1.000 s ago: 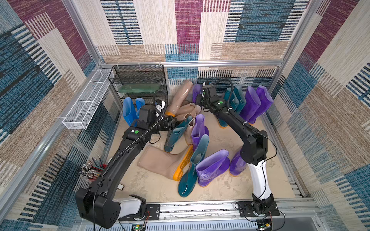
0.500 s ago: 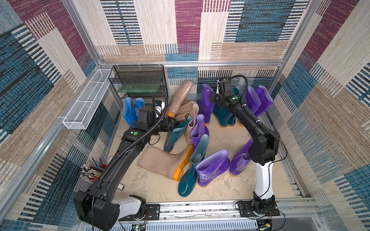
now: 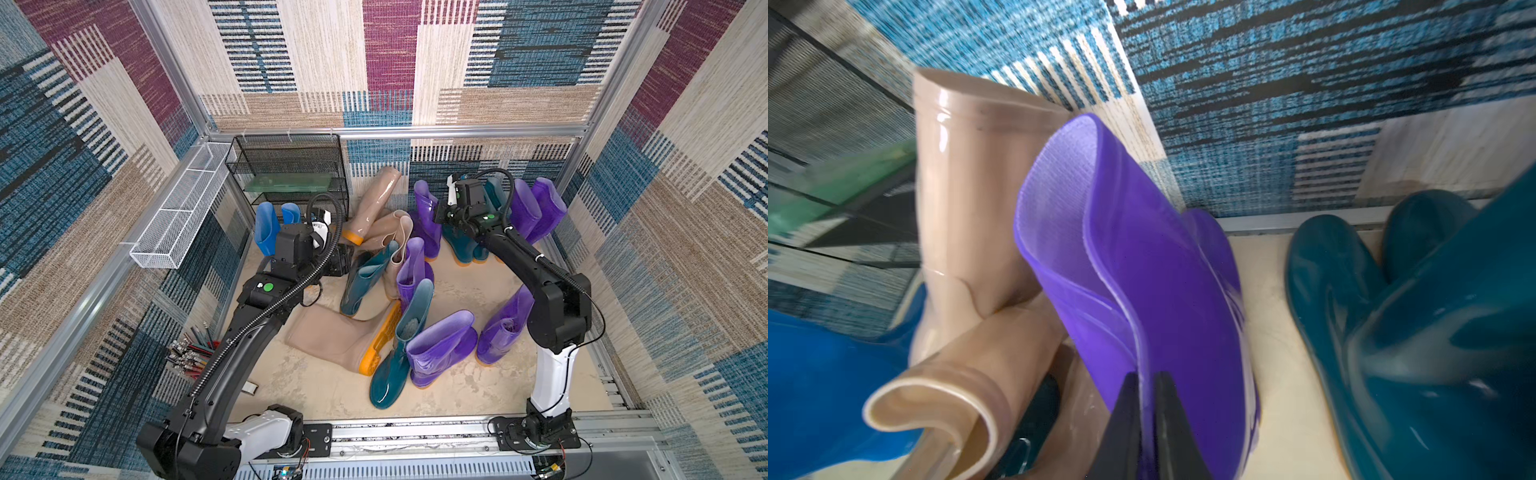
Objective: Match and arrange rain boots in pairs
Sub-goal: Adjust the rain boot at the center of the board, then pick up the rain boot at the center of the board.
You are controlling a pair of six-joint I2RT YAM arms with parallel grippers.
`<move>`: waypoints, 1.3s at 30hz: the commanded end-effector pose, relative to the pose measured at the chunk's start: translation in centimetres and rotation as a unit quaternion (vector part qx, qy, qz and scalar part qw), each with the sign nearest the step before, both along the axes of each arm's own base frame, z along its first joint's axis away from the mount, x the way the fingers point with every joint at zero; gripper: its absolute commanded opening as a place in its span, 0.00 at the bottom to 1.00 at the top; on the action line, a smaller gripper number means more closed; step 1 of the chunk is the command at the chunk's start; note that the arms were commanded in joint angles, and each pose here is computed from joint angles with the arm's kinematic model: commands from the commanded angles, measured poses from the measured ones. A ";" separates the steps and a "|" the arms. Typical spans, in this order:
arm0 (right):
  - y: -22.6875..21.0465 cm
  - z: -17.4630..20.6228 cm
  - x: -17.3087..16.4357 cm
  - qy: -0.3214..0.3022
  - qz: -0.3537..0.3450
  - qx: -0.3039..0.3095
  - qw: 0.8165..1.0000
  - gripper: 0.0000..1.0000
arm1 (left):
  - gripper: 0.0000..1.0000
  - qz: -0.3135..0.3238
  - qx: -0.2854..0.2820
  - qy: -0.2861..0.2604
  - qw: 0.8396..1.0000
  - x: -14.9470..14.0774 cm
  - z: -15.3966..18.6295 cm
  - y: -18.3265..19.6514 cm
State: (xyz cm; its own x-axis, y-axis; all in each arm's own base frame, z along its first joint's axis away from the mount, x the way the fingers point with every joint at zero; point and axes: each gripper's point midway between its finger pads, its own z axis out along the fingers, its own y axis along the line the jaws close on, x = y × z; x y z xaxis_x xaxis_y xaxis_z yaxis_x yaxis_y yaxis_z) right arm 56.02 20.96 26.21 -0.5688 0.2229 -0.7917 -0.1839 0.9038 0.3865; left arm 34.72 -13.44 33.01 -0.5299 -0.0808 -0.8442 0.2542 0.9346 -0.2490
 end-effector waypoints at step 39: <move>-8.6 11.1 -13.5 -0.054 -0.145 -0.047 0.987 0.84 | 0.67 -0.068 -0.051 -0.034 0.996 0.9 4.8 -4.0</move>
State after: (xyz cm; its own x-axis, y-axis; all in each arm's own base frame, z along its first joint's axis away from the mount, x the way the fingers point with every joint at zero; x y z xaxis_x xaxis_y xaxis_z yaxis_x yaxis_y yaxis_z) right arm 44.62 16.53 37.90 -0.4482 0.2842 -0.8475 -0.1176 0.9211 0.3711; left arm 35.48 -16.54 36.71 -0.5284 -0.1128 -0.8415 0.3361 0.8824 -0.3294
